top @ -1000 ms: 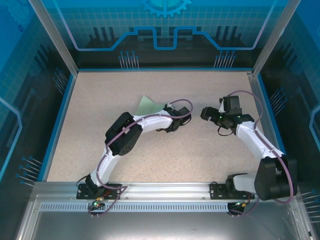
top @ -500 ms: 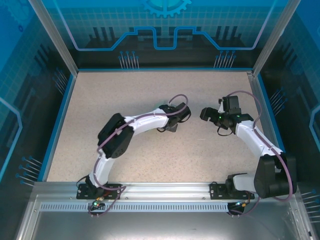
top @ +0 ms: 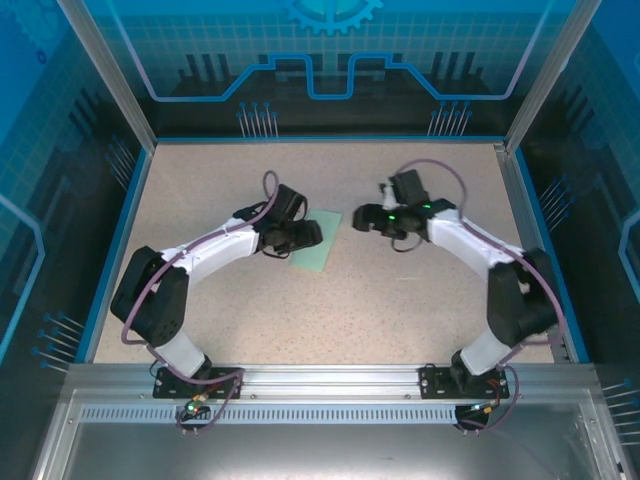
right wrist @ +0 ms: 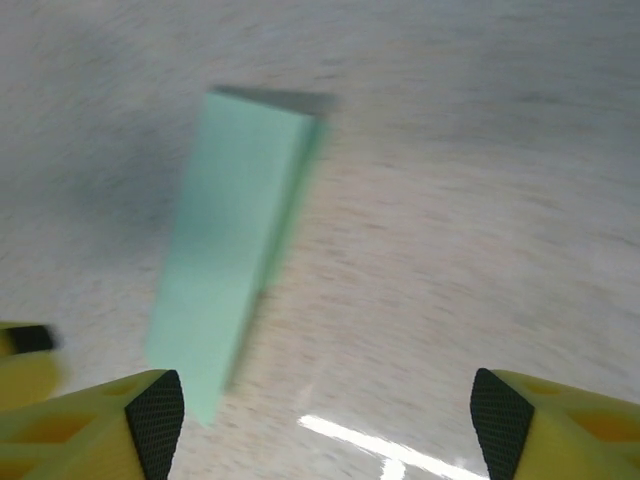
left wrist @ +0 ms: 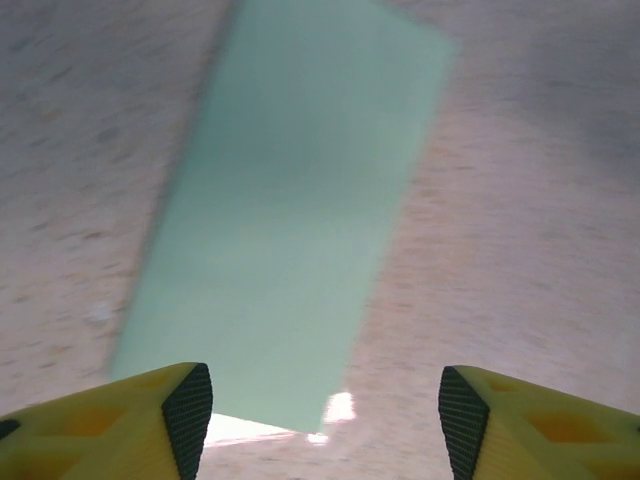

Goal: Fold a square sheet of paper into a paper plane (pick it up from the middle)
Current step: Turn over the paper at the center of the table, then move the paper to the center of the table.

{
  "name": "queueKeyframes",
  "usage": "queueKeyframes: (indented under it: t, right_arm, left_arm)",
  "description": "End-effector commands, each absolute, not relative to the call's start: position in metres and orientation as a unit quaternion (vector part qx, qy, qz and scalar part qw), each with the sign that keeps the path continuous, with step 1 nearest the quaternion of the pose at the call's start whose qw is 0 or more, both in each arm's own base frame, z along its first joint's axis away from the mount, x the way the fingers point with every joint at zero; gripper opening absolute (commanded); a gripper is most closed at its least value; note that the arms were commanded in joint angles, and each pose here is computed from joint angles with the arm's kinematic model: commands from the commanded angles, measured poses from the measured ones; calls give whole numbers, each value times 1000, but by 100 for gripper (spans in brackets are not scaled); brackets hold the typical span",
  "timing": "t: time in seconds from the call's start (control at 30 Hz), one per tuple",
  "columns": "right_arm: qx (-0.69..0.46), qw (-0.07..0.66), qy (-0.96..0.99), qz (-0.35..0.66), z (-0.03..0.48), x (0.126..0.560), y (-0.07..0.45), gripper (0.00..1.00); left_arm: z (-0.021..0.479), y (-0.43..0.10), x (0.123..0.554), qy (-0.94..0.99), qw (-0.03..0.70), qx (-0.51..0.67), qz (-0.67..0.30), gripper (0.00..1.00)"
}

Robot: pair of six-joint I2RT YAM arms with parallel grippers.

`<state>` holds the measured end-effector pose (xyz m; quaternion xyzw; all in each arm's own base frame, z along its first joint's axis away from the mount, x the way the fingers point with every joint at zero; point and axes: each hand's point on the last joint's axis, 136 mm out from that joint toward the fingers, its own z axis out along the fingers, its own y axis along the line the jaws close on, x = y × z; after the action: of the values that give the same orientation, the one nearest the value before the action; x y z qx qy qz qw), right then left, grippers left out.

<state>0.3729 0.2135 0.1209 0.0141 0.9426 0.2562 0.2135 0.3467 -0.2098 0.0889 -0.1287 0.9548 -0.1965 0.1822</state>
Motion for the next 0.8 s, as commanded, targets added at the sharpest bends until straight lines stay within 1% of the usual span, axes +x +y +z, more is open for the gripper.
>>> queueKeyframes:
  t: [0.0,0.1,0.2,0.3,0.43,0.57,0.77]
  right_arm:
    - [-25,165,941,294,107,372,280,67]
    - [-47,141,942,302,92,378,321,60]
    - [-54,123,947,291,76,387,342,59]
    - [-55,104,955,274,57,394,352,59]
    - [-58,72,963,254,32,391,351,59]
    - [-84,50,967,237,17,381,344,59]
    - [-168,19,959,228,10,347,321,59]
  left_arm:
    - [84,-196,343,936,164,-196,-241,55]
    - [74,-179,339,932,159,-219,-241,48]
    - [69,-172,335,932,156,-224,-237,46]
    - [67,-169,333,933,153,-225,-234,46]
    - [67,-170,332,934,152,-223,-235,46]
    - [65,-166,332,935,153,-228,-225,46]
    - [66,-169,332,935,152,-219,-236,45]
